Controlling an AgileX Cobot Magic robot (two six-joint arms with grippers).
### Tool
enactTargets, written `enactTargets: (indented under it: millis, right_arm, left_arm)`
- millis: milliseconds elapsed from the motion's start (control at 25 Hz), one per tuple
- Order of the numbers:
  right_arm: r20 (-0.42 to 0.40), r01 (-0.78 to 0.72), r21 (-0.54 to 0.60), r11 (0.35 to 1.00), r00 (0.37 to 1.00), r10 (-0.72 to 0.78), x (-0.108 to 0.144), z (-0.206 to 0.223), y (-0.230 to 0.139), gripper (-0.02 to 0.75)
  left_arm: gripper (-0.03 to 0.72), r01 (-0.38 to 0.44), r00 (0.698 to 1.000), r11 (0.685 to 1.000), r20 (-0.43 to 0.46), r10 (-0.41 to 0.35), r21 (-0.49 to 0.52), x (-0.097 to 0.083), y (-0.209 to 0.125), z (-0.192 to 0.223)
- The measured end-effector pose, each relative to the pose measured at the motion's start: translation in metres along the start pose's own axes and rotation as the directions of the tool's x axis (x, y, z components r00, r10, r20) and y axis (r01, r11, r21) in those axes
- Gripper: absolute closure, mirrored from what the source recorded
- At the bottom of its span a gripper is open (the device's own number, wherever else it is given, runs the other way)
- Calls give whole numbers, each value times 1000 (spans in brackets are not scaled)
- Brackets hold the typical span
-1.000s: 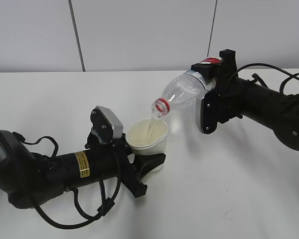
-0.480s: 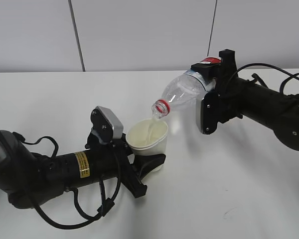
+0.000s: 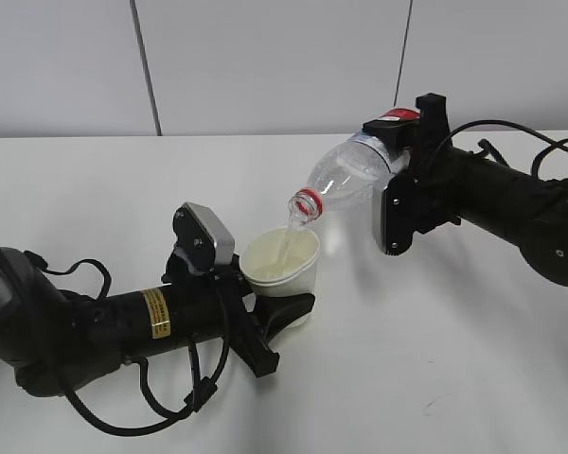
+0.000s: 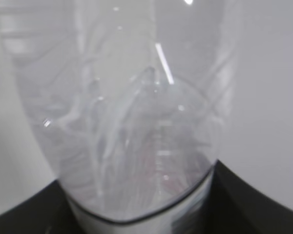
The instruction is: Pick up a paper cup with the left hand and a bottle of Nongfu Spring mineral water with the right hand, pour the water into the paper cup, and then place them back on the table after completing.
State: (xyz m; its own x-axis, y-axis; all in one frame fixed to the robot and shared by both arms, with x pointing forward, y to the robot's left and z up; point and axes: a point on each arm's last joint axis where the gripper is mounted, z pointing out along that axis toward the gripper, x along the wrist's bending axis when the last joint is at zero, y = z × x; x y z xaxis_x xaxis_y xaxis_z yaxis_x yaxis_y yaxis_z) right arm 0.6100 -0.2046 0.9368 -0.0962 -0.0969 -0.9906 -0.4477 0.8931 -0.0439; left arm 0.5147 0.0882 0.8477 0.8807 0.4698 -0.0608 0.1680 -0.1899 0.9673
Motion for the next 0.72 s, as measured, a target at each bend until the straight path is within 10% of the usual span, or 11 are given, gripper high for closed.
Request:
enactTargets:
  millis: [720]
  right_arm:
    - [9, -117, 3, 993, 993, 117, 0, 0, 0, 332]
  left_arm:
    - [342, -1, 1000, 1000, 2, 1, 6, 0, -1, 0]
